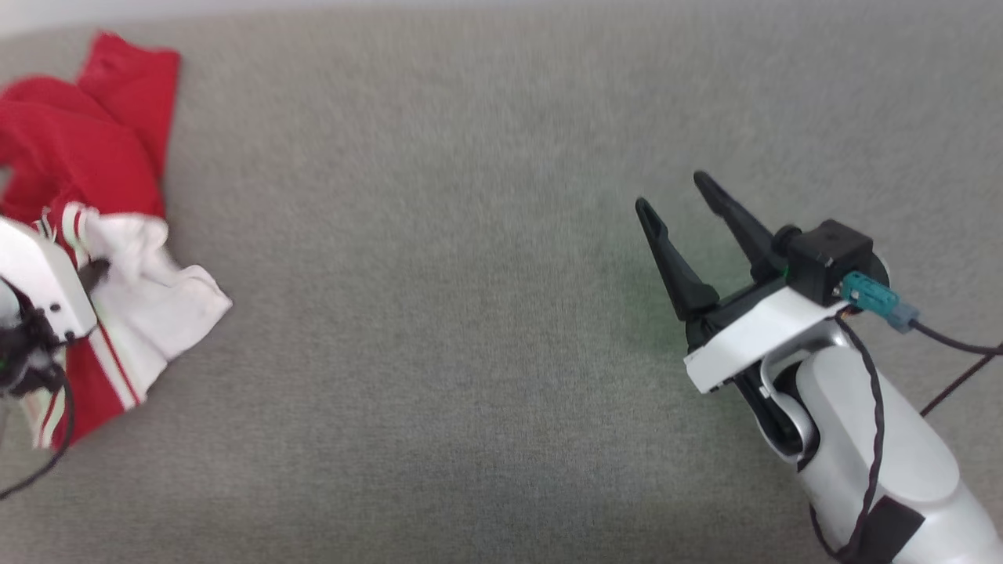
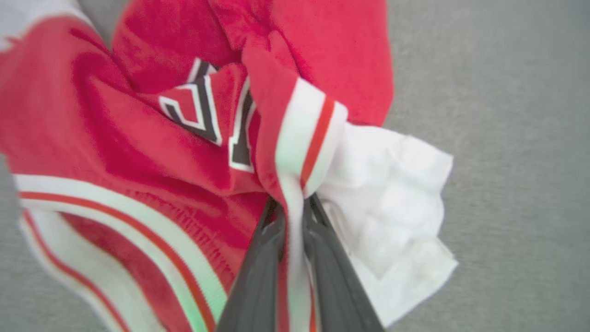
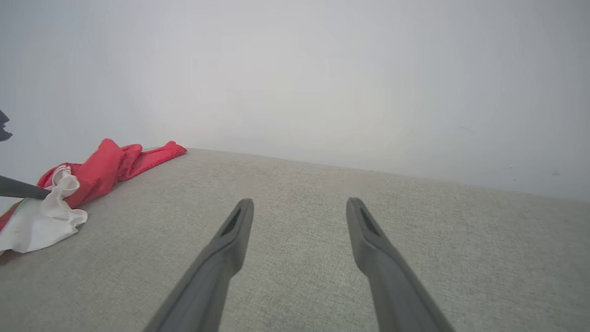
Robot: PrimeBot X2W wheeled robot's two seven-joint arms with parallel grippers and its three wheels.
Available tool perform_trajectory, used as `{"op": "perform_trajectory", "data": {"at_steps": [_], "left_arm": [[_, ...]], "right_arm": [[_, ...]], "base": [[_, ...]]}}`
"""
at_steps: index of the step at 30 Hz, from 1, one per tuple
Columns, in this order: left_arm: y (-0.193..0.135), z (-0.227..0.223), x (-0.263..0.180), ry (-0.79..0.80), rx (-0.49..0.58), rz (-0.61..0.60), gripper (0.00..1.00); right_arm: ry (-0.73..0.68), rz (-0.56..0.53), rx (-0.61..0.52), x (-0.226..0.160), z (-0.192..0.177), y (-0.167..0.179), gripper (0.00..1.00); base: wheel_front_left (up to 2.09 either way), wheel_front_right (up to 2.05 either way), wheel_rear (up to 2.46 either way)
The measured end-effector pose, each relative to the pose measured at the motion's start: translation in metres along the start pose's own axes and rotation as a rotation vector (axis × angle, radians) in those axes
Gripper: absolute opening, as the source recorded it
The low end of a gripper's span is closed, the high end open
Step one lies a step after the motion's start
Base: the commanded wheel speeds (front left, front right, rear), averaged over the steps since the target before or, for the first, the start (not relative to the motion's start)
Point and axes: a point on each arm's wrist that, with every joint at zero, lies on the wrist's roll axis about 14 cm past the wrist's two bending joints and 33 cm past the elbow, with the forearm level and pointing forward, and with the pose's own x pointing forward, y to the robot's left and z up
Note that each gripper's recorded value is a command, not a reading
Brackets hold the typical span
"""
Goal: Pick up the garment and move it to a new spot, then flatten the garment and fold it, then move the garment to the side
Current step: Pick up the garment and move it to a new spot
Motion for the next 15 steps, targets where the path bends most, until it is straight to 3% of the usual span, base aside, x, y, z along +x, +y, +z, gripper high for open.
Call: {"op": "perform_trajectory", "data": {"at_steps": [4,8,10,15], "left_arm": [[-0.023,0.042,-0.034,-0.135,0.072,-0.067,0.00],[-0.078,0.054,-0.057,-0.181,0.160,-0.210,0.00],[-0.091,0.053,-0.061,-0.180,0.196,-0.239,0.00],[-0.201,0.028,-0.070,-0.104,0.365,-0.511,0.00]], "right_arm": [[-0.051,-0.010,0.011,-0.011,0.022,0.007,1.00],[-0.093,-0.031,0.019,-0.023,0.038,0.009,1.00],[-0.100,-0.041,0.022,-0.027,0.041,0.007,1.00],[-0.127,-0.137,0.049,-0.051,0.046,-0.016,1.00]], "base": [[0.00,0.00,0.00],[0.00,0.00,0.00],[0.00,0.00,0.00],[0.00,0.00,0.00]]}}
